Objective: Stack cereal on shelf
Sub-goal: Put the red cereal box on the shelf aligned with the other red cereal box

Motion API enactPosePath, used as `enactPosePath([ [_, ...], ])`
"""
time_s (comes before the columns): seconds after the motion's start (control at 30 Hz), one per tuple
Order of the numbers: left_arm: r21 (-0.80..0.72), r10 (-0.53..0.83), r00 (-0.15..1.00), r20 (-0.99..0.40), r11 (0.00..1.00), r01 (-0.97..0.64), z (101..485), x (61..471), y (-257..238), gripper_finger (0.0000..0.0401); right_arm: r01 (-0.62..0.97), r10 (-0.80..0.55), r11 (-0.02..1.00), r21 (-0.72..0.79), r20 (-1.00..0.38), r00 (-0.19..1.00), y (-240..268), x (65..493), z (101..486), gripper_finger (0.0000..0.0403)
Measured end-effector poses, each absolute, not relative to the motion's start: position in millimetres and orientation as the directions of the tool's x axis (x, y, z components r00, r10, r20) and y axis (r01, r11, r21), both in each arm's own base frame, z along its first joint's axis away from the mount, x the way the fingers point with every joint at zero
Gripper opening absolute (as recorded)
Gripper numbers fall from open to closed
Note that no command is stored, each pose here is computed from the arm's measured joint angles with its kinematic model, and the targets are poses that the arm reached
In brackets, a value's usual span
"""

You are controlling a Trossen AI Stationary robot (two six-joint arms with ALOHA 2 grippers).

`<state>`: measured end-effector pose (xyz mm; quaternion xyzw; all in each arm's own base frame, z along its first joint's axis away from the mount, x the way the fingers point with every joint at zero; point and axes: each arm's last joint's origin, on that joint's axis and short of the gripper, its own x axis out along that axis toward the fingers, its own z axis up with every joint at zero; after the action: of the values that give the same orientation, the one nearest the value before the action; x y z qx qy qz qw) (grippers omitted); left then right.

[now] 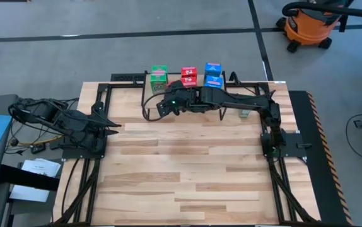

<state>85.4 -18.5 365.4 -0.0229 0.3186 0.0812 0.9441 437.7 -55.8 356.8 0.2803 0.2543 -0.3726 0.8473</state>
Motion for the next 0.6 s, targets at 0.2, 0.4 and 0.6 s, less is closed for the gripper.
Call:
enactPosePath([
  [0.2, 0.009, 0.139, 0.784, -0.605, 0.986, -0.167, 365.4, 85.5, -18.6, 0.0108, 0.792, -0.499, 0.551, 0.263, -0.657, 0.565, -57.9, 435.3, 354.7, 0.0291],
  [0.4, 0.009, 0.139, 0.784, -0.605, 0.986, -0.167, 365.4, 85.4, -18.6, 0.0108, 0.802, -0.498, 0.545, 0.242, -0.676, 0.543, -59.4, 432.9, 352.7, 0.0291],
  [0.6, 0.009, 0.139, 0.784, -0.605, 0.986, -0.167, 365.4, 85.4, -18.6, 0.0108, 0.820, -0.494, 0.532, 0.212, -0.709, 0.504, -58.9, 428.8, 349.3, 0.0291],
])
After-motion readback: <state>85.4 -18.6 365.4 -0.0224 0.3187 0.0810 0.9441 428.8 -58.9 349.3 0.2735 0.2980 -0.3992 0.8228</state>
